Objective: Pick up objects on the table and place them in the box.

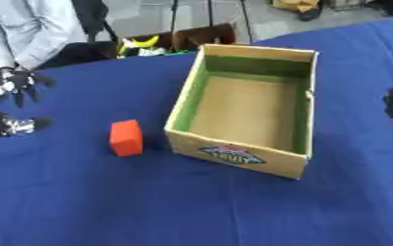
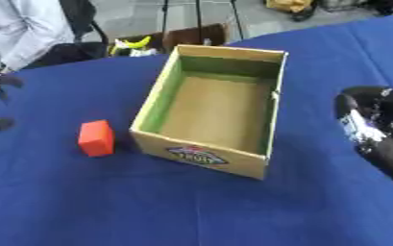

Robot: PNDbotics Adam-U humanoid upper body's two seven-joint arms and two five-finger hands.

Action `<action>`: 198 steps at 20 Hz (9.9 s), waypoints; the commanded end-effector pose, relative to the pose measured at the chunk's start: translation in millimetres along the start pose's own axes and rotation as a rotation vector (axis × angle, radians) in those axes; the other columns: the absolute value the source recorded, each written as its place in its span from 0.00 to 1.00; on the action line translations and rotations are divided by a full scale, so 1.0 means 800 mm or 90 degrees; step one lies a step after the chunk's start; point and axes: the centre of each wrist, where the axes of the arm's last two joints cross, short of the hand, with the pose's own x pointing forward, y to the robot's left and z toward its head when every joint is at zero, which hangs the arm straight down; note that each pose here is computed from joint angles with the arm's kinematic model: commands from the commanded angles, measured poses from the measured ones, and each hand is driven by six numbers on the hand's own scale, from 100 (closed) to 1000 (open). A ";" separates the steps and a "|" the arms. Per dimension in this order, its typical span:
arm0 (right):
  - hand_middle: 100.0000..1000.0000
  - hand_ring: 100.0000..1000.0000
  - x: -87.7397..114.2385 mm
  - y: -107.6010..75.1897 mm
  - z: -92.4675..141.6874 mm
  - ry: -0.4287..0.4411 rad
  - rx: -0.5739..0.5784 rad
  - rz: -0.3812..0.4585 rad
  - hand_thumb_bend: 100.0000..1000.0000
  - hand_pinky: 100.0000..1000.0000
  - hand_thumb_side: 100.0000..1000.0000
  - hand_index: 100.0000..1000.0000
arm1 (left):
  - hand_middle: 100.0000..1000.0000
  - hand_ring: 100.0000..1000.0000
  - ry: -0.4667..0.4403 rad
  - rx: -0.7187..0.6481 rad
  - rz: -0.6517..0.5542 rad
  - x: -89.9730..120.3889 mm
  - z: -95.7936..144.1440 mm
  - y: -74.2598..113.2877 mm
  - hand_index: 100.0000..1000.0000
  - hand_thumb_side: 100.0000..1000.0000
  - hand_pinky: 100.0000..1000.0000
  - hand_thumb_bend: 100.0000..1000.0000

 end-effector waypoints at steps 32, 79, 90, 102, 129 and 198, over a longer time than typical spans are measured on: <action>0.46 0.77 0.007 0.000 -0.004 -0.017 0.024 0.005 0.18 0.83 0.42 0.68 | 0.97 0.70 0.010 -0.115 -0.127 0.066 -0.090 0.023 1.00 0.50 0.49 1.00; 0.45 0.77 0.017 0.004 -0.009 -0.035 0.039 -0.006 0.17 0.83 0.42 0.68 | 0.59 0.39 0.064 -0.091 -0.159 0.109 -0.132 0.004 0.76 0.55 0.13 0.70; 0.45 0.77 0.016 0.005 -0.008 -0.034 0.038 -0.010 0.18 0.83 0.43 0.68 | 0.70 0.41 0.064 -0.091 -0.176 0.111 -0.126 0.017 0.82 0.57 0.16 0.76; 0.45 0.77 0.013 0.004 -0.006 -0.027 0.034 -0.011 0.18 0.83 0.43 0.68 | 0.89 0.49 0.092 -0.112 -0.212 0.113 -0.111 0.031 0.95 0.64 0.23 0.88; 0.45 0.77 0.009 0.005 -0.003 -0.019 0.025 -0.016 0.18 0.83 0.43 0.67 | 0.90 0.52 0.060 -0.104 -0.240 0.130 -0.082 0.052 0.97 0.63 0.24 0.86; 0.45 0.77 0.007 0.004 0.000 -0.012 0.015 -0.013 0.18 0.83 0.43 0.67 | 0.90 0.57 -0.081 -0.237 -0.322 0.113 -0.036 0.034 0.93 0.46 0.33 0.75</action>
